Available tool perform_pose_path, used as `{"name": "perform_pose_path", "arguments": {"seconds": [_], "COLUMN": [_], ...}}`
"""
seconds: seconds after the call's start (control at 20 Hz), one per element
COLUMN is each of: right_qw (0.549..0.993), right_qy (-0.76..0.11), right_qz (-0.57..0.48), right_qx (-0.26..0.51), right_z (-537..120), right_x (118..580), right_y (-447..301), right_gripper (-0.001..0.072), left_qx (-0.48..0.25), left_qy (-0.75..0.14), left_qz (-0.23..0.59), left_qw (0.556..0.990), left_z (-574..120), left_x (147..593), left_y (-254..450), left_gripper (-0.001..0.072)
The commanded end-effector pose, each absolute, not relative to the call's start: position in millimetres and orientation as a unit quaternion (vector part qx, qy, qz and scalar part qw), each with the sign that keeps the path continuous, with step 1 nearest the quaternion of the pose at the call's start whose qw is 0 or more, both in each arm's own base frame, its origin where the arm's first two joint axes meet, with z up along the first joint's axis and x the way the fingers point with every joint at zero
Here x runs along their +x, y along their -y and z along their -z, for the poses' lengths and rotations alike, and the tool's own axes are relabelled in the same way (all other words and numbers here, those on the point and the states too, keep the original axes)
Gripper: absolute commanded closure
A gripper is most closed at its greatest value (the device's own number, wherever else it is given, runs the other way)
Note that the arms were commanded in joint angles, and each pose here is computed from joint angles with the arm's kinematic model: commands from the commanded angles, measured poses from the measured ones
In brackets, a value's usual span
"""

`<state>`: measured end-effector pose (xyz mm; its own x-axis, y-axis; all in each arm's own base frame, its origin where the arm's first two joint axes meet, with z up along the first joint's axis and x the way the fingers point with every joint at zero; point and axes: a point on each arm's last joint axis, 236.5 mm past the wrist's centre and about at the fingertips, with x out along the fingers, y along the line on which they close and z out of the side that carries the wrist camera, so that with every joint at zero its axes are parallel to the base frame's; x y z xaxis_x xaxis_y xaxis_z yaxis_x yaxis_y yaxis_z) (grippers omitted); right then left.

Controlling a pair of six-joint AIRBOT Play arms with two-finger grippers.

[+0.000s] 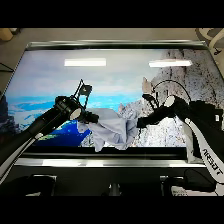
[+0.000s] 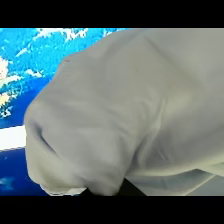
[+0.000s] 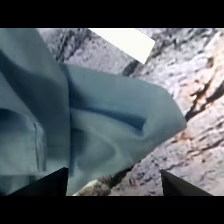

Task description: Fold the shirts.

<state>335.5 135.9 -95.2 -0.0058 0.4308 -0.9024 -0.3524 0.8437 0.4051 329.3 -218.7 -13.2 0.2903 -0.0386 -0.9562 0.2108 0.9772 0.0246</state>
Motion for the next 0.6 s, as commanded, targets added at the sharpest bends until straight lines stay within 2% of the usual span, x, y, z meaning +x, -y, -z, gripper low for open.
{"name": "perform_pose_path", "arguments": {"seconds": [0.0,0.1,0.15,0.2,0.25,0.3,0.4,0.55], "right_qw": [0.741,0.744,0.742,0.739,0.736,0.733,0.752,0.822], "right_qy": [-0.623,-0.615,-0.615,-0.617,-0.621,-0.621,-0.583,-0.472], "right_qz": [-0.232,-0.229,-0.231,-0.231,-0.235,-0.247,-0.305,-0.300], "right_qx": [0.098,0.124,0.135,0.137,0.135,0.126,0.047,-0.110], "right_z": [98,95,95,96,96,94,67,-40], "right_x": [367,373,373,372,369,366,372,405], "right_y": [-145,-151,-155,-156,-156,-157,-155,-124], "right_gripper": [0.0221,0.0245,0.0400,0.0516,0.0701,0.0697,0.0700,0.0700], "left_qx": [0.070,0.067,0.067,0.067,0.067,0.071,0.094,0.145], "left_qy": [-0.584,-0.580,-0.579,-0.578,-0.578,-0.577,-0.560,-0.462], "left_qz": [0.082,0.085,0.086,0.086,0.086,0.089,0.098,0.064], "left_qw": [0.805,0.807,0.808,0.808,0.808,0.808,0.818,0.872], "left_z": [12,11,11,11,11,10,-7,-104], "left_x": [333,334,335,335,335,336,341,369], "left_y": [221,223,224,224,224,224,219,183], "left_gripper": [0.0682,0.0682,0.0682,0.0682,0.0682,0.0682,0.0682,0.0682]}}
